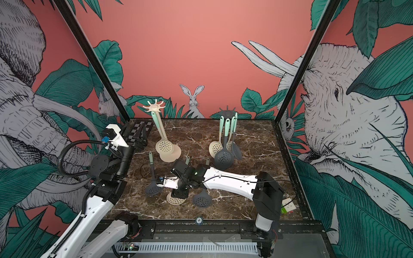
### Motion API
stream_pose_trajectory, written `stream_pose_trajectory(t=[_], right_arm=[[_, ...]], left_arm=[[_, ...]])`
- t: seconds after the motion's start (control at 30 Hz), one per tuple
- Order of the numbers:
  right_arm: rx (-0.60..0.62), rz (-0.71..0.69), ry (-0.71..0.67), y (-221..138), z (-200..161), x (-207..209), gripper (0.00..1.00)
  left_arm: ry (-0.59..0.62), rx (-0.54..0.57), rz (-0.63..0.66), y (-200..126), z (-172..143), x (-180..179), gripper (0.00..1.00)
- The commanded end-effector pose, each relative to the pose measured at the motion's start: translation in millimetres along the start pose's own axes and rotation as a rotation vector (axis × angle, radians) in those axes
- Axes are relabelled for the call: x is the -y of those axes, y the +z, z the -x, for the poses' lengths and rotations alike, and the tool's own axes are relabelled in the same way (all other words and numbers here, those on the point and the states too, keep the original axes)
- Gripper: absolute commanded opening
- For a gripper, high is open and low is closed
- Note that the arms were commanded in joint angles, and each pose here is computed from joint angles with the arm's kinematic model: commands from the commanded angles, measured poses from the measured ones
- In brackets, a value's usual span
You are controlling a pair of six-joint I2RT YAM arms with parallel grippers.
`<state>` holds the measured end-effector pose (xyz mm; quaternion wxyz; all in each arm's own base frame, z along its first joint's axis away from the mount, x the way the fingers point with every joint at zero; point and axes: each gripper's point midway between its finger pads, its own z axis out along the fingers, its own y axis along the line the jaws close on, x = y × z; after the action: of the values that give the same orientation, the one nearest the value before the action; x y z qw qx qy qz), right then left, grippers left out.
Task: Hang the skimmer on the kitchen utensil rack
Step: Pick up the skimmer from the center of the board.
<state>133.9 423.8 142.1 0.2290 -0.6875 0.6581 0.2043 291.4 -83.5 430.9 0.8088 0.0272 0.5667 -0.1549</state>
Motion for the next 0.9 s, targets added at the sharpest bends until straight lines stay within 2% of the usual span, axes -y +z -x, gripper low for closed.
stream_pose_trajectory(t=[0.0, 0.17, 0.5, 0.87], right_arm=[[-0.083, -0.075, -0.051, 7.4, -8.1, 1.6, 0.59], [-0.173, -0.109, -0.074, 23.1, -15.2, -1.2, 0.61], [-0.227, -0.065, -0.008, 43.9, -16.6, -6.2, 0.54], [-0.179, 0.037, 0.059, 40.5, -10.8, -26.5, 0.51]], left_arm=[[-0.014, 0.039, 0.010, -2.1, 7.9, -3.0, 0.75], [-0.008, 0.042, 0.028, -2.3, 11.1, -6.8, 0.76], [-0.029, 0.036, 0.029, -3.8, 9.5, -8.0, 0.76], [-0.063, 0.036, 0.010, -10.1, 7.6, -5.6, 0.77]])
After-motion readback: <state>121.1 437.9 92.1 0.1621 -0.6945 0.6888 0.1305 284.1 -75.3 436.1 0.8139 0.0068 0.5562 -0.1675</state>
